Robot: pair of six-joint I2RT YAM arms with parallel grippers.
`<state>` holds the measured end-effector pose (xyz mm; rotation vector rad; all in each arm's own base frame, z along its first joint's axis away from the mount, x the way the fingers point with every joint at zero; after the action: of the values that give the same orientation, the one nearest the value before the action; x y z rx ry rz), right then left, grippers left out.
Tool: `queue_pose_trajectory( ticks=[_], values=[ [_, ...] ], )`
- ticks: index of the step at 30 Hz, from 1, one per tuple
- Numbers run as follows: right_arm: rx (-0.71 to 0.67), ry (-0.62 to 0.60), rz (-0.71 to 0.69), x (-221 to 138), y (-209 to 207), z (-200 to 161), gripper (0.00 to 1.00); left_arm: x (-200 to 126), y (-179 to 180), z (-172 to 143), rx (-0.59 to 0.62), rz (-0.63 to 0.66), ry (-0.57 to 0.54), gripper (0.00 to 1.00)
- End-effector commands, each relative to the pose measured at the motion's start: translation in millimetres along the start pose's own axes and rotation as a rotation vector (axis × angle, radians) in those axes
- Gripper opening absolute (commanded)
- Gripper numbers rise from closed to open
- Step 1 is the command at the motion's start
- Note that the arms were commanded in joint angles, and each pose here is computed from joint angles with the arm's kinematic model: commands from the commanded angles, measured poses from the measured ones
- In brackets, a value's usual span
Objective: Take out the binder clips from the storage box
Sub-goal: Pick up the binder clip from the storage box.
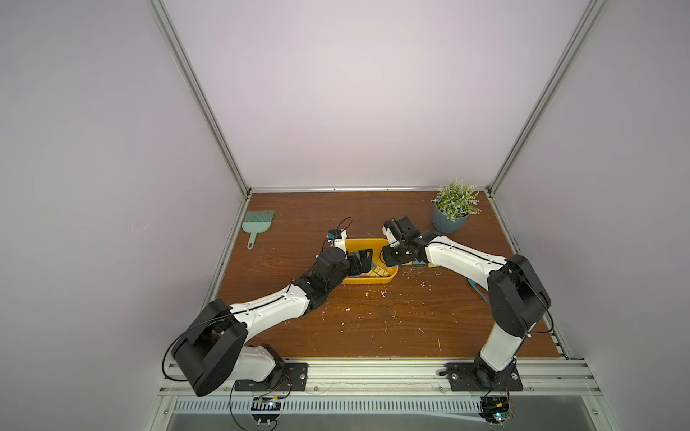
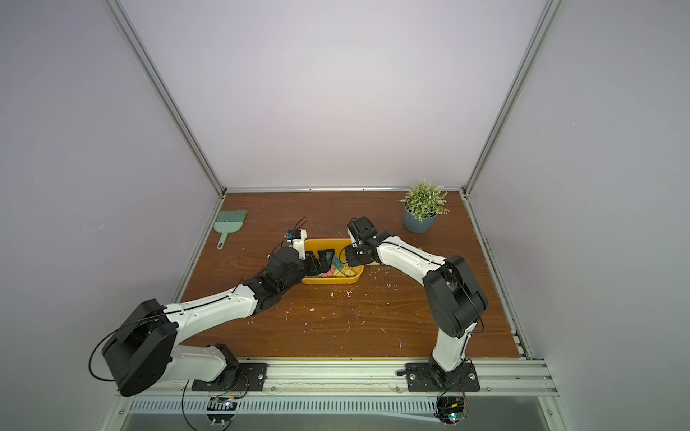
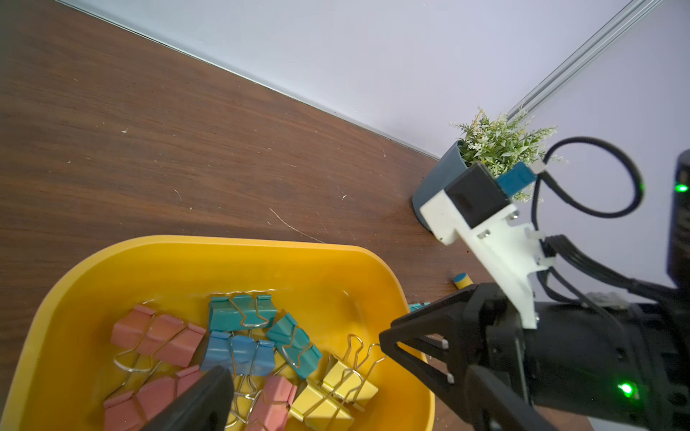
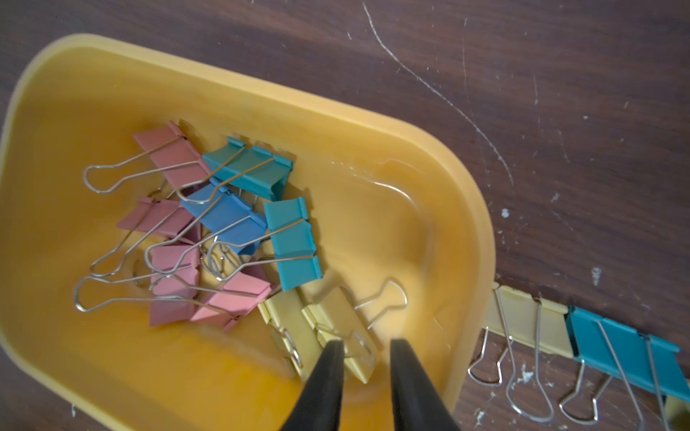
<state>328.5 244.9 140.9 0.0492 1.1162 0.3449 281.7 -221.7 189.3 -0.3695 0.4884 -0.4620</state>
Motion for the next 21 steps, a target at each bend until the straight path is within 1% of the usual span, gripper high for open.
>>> queue_pose_trajectory(
  ticks=[1, 9, 14, 21],
  values=[
    [-0.045, 0.006, -0.009, -3.7, 4.9, 6.8, 0.28, -1.3, 1.2, 3.9, -0.011, -0.006, -0.018, 1.0],
    [-0.082, 0.056, 0.009, 5.1, 10.6, 4.5, 0.27, -5.0, 3.0, 7.2, -0.005, 0.011, -0.037, 1.0],
    [-0.1, 0.065, -0.015, 8.7, 8.3, 3.5, 0.25, -6.1, 3.3, 8.6, -0.003, 0.015, -0.044, 1.0],
    [-0.122, 0.108, 0.011, 16.7, 11.4, -0.8, 0.23, -6.3, 2.7, 9.3, -0.009, 0.011, -0.049, 1.0]
  ],
)
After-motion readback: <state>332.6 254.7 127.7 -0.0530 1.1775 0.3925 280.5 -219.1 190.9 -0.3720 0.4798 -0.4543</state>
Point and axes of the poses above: each gripper's point midway between its finger pads, its own x axis out along the fingers, its own y axis along the line the jaws close on, z = x × y, the point moved 6 cm from there along -x, back along the fingers, and after that the axes turned 7 degrees about x, right-handed, at the moved point
